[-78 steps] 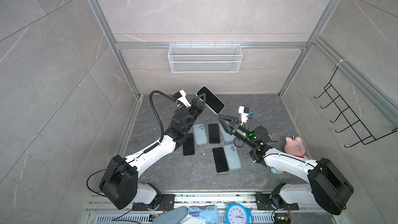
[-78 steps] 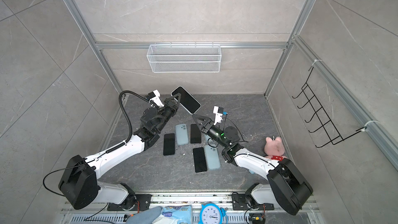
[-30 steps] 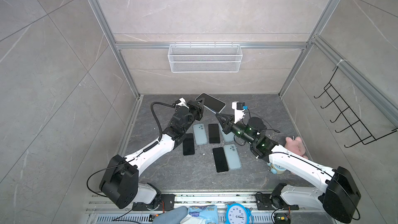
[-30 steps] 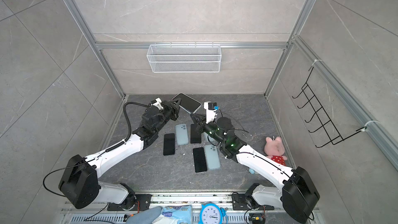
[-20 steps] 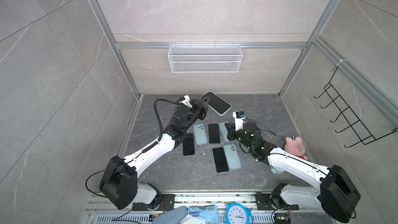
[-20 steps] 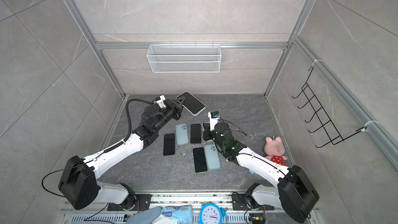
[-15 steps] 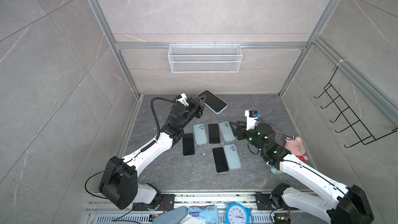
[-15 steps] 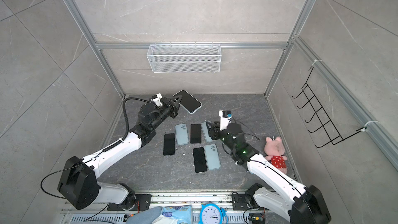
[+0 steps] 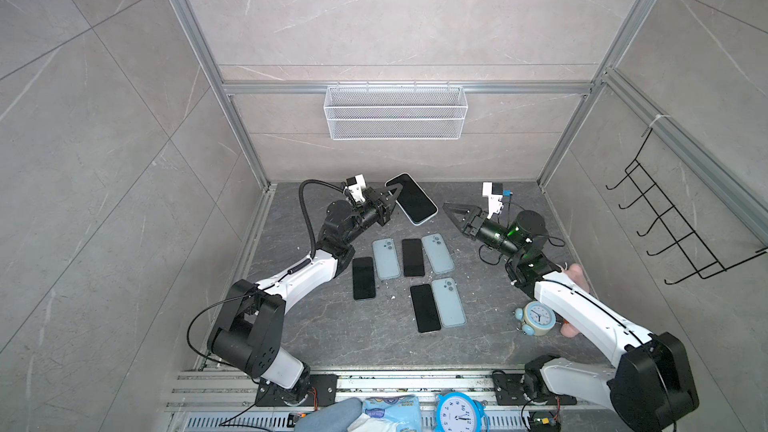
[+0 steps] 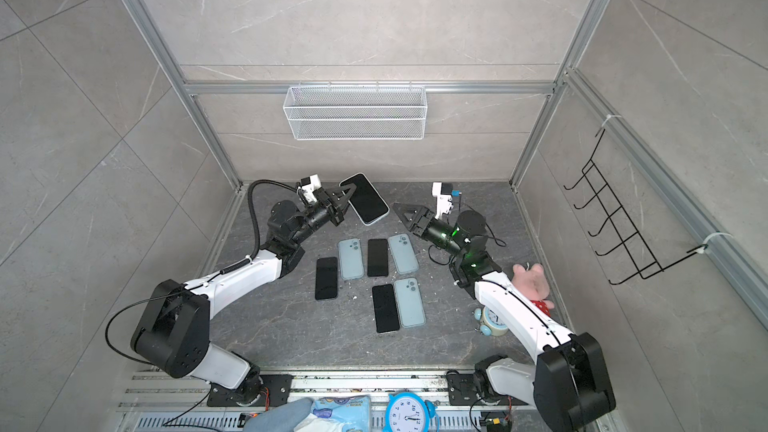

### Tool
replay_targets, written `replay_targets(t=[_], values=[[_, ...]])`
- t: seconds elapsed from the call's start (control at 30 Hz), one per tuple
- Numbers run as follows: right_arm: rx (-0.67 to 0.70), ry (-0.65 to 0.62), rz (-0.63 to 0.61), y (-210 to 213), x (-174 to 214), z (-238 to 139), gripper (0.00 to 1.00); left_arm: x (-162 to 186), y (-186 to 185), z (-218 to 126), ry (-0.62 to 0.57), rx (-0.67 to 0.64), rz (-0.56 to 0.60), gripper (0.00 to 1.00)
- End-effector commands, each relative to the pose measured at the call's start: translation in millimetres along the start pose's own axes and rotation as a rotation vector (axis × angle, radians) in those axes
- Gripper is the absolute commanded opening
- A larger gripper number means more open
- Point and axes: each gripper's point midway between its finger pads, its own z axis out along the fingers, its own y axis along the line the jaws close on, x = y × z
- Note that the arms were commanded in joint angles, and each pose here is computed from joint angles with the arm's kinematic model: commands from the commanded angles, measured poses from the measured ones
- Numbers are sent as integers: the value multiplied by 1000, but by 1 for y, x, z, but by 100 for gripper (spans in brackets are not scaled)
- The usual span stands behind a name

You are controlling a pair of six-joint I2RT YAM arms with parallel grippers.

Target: Take the phone out of the phone case

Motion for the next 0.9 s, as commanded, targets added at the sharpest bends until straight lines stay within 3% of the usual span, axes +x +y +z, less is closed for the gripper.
replay_targets(t=[0.0, 0.2, 0.67, 0.77, 0.87], values=[[-168, 3, 6, 41, -6, -2, 55, 11, -69, -6, 31, 206, 139, 0], [-202, 19, 43, 40, 0, 2, 45, 10, -68, -5, 25, 222, 138, 0], [-163, 62, 65, 24, 18, 8, 35, 11, -74, -4, 22, 241, 149, 0], [-163, 63, 73, 22, 20, 9, 30, 12, -74, -2, 27, 242, 146, 0], [-163, 55, 87, 19, 20, 9, 18, 12, -75, -2, 24, 248, 144, 0]])
